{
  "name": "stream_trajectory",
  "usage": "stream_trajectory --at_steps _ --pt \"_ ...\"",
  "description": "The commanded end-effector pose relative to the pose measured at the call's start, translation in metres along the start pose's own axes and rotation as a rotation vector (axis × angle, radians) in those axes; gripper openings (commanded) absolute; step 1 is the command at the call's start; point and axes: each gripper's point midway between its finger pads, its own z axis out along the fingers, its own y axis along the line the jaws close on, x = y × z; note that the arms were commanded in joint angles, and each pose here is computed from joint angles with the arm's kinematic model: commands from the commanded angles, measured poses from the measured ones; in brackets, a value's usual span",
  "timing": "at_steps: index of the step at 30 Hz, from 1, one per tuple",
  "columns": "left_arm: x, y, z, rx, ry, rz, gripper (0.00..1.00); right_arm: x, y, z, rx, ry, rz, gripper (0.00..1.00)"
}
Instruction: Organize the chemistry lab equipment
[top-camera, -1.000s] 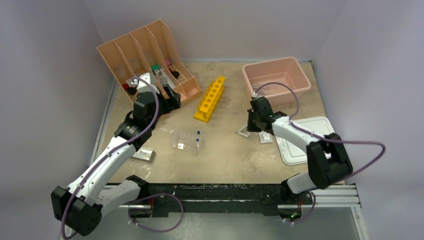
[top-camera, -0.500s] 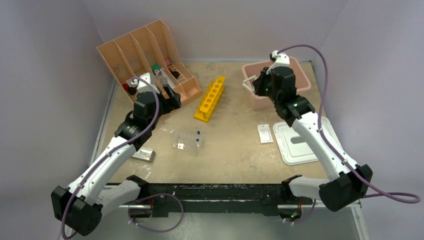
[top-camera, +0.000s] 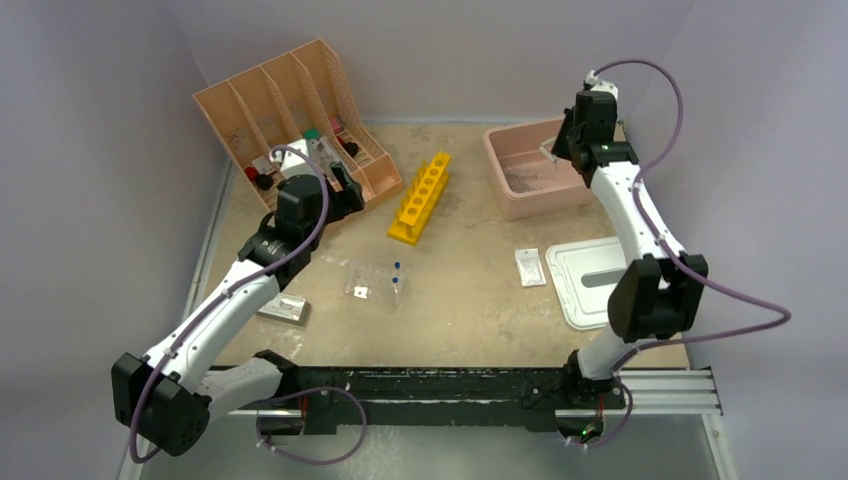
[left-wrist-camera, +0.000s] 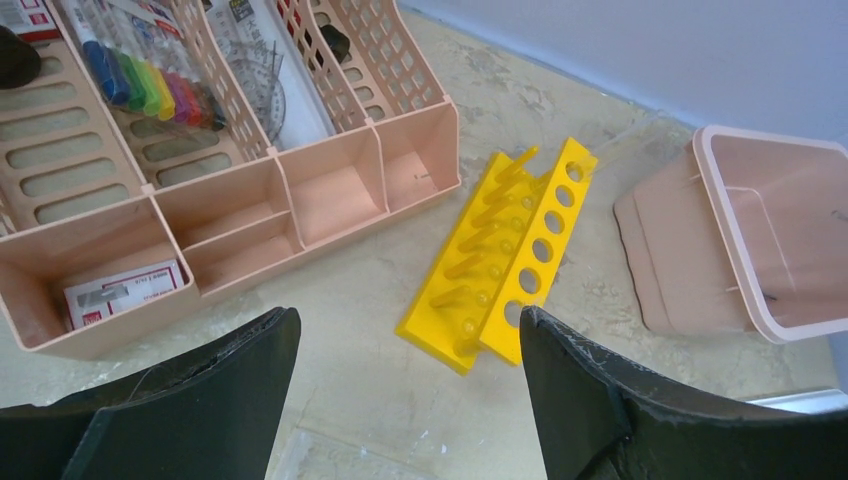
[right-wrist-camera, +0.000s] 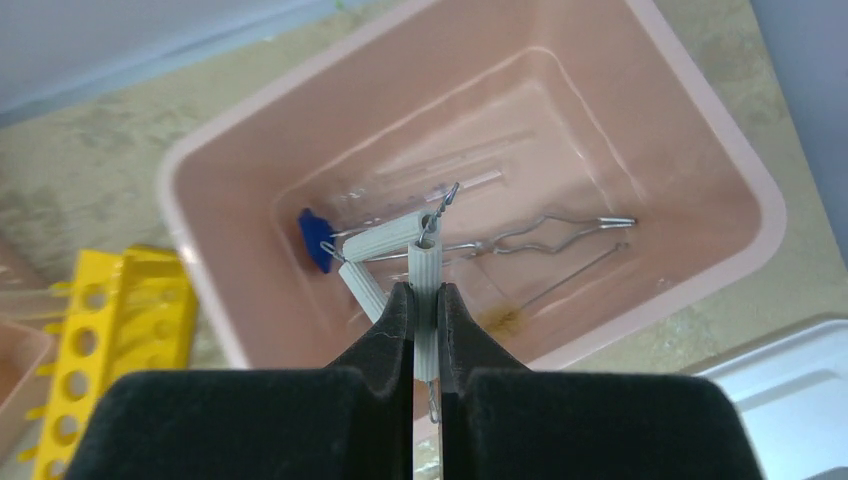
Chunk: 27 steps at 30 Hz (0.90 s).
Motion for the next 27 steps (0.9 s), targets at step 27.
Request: stream_trajectory --at_steps 27 --pt "-0.026 -0.034 0.057 0.023 -0.035 0.073 0.80 0.073 -0.081 0.109 0.261 0.292 -0.054 0.21"
